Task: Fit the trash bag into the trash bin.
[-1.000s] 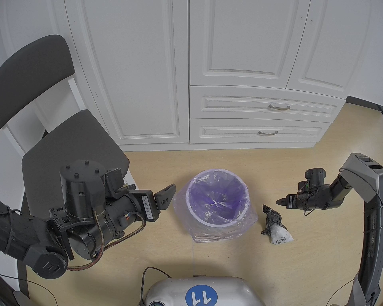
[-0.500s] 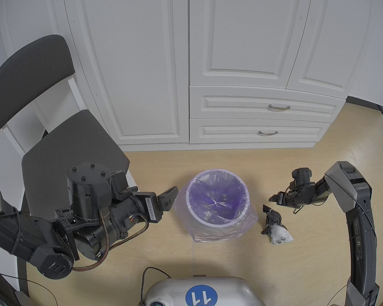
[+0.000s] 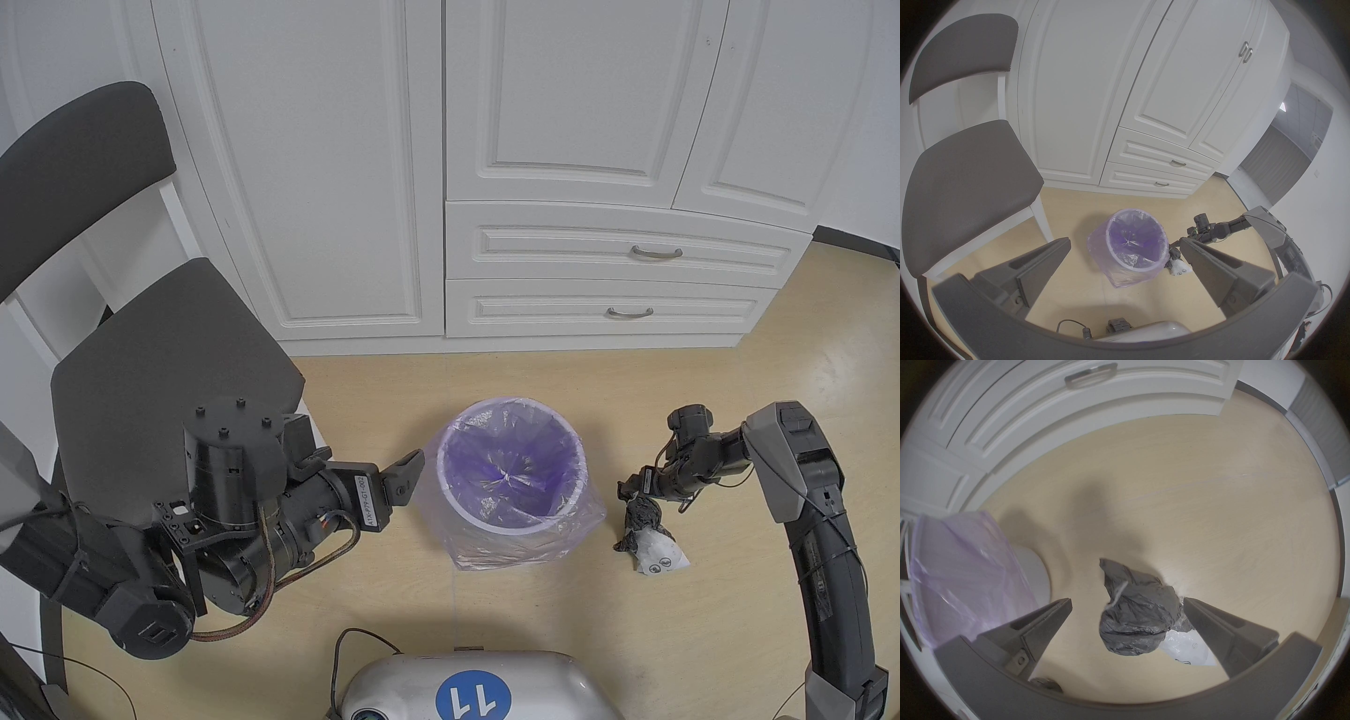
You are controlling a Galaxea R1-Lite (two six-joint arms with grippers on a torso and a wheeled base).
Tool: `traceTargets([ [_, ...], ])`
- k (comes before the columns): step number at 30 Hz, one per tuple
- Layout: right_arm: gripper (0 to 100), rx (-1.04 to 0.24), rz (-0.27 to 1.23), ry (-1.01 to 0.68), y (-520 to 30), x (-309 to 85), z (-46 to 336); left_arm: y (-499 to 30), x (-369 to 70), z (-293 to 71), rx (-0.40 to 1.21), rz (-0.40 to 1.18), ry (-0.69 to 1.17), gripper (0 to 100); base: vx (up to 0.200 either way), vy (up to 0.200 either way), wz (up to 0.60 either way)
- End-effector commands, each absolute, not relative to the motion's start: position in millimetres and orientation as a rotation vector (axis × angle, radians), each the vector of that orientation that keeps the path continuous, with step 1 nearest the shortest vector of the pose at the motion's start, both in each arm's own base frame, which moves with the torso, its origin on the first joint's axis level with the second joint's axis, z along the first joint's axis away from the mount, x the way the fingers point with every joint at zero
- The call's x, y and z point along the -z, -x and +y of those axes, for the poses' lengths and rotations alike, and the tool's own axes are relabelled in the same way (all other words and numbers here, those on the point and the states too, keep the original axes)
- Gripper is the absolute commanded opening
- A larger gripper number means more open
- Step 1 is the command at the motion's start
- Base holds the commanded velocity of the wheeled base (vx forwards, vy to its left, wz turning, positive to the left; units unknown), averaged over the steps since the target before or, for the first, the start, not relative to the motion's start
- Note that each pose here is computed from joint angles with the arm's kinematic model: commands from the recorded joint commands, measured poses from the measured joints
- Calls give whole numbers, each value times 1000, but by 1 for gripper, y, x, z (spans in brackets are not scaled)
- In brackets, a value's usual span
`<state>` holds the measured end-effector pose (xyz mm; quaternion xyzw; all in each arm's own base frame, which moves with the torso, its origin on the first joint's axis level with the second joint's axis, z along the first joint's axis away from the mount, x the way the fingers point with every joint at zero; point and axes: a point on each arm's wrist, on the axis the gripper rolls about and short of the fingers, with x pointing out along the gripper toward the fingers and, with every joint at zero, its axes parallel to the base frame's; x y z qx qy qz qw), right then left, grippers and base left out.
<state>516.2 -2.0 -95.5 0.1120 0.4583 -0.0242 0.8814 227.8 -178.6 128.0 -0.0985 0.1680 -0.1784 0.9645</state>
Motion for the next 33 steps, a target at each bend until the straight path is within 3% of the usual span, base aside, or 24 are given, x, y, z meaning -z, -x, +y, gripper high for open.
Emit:
traceTargets([
  [1, 100, 26, 1024, -176, -511, 127, 1, -231, -122, -180, 354, 358, 189, 100, 0, 0, 0],
  [18, 100, 35, 1012, -78, -510, 148, 1, -237, -111, -184, 352, 348, 183, 100, 0, 0, 0],
  [19, 0, 35, 1012, -78, -510, 148, 1, -237, -112, -184, 352, 345, 184, 100, 0, 0, 0],
  [30, 0, 68, 997, -74, -511, 145, -1, -237, -113, -183, 350, 338, 189, 100, 0, 0, 0],
  [33, 0, 120, 927, -73, -518, 133, -2, -236, -120, -180, 346, 319, 202, 100, 0, 0, 0],
])
